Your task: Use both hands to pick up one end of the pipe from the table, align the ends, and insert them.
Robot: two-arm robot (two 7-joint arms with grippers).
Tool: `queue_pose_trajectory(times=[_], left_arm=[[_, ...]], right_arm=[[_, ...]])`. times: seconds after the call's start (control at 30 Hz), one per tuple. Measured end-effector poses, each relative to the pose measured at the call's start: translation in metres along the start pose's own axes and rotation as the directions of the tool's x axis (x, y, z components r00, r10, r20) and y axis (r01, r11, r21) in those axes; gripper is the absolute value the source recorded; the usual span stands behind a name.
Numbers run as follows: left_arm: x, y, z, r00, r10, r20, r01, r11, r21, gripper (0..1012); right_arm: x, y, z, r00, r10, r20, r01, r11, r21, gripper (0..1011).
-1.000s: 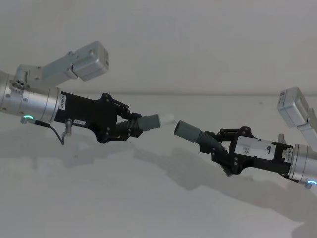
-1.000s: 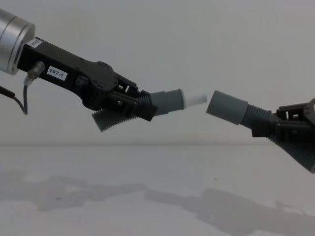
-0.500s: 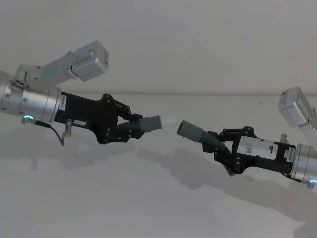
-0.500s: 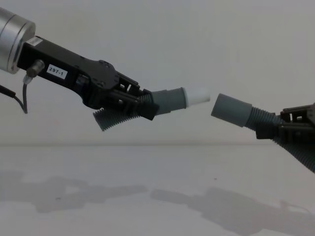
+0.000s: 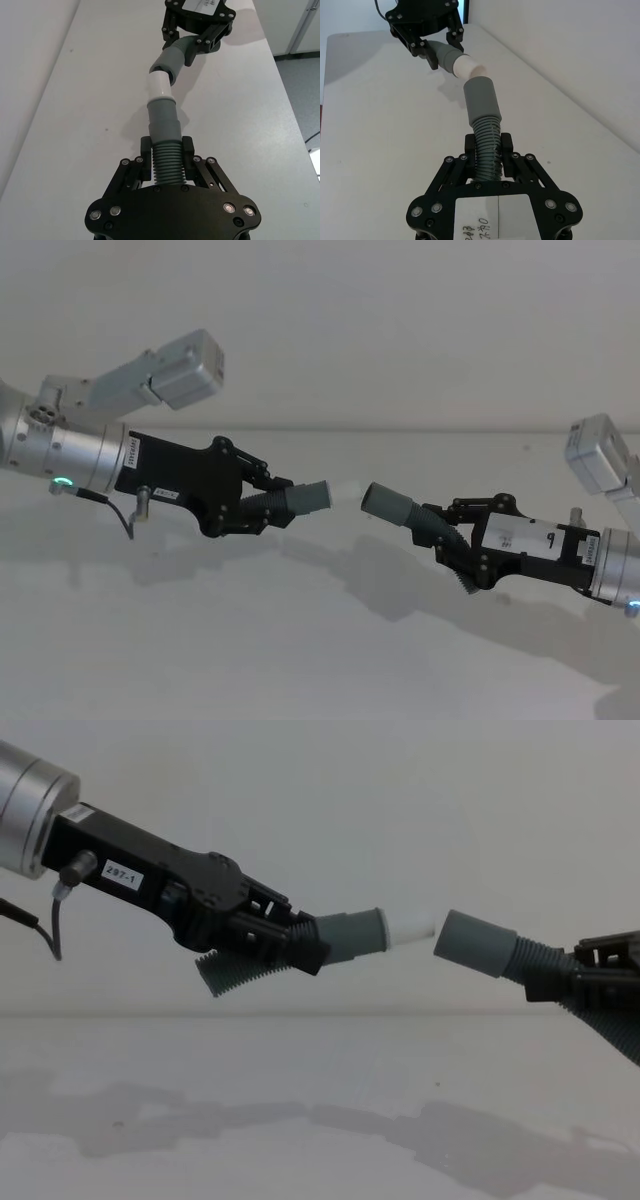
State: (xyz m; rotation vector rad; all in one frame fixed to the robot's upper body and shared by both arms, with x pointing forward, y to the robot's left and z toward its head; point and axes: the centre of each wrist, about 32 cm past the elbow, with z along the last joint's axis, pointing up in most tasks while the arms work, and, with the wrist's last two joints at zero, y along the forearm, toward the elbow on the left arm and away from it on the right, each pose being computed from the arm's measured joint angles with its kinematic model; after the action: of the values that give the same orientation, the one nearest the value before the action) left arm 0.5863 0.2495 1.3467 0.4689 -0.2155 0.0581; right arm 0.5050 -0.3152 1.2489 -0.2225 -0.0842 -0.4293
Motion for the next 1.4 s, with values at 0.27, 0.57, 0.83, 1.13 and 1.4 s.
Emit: queue_pose_trajectory(times=[0.27, 0.57, 0.83, 1.13, 1.4], left_arm=[[0.0014, -0.0038, -0.0008, 1.0000, -0.008, -0.006, 0.008, 1.0000, -0.001, 343], [0.0027, -0.0083, -0.0012, 0.9998, -0.020, -0.009, 0.020, 0.9997, -0.012, 343], [0.0031, -0.0116, -0.0007, 0.9983, -0.058, -0.003, 0.058, 0.9979, -0.029, 343], [0.0015, -0.0109, 0.0018, 0.9943, -0.106, 0.007, 0.107, 0.9940, -0.024, 343], [-0.0009, -0.0036, 0.0024, 0.9924, -0.123, 0.003, 0.123, 0.9924, 0.003, 343]], right_arm=[[0.001, -0.001, 0.002, 1.000, 0.018, 0.008, -0.018, 1.000, 0.003, 283], [0.002, 0.000, 0.005, 0.999, 0.048, 0.019, -0.048, 0.999, 0.007, 283], [0.004, 0.001, 0.006, 0.998, 0.064, 0.025, -0.064, 0.998, 0.009, 283], [0.006, 0.002, 0.007, 0.997, 0.071, 0.024, -0.071, 0.997, 0.009, 283], [0.008, 0.002, 0.007, 0.997, 0.073, 0.025, -0.073, 0.997, 0.005, 283]])
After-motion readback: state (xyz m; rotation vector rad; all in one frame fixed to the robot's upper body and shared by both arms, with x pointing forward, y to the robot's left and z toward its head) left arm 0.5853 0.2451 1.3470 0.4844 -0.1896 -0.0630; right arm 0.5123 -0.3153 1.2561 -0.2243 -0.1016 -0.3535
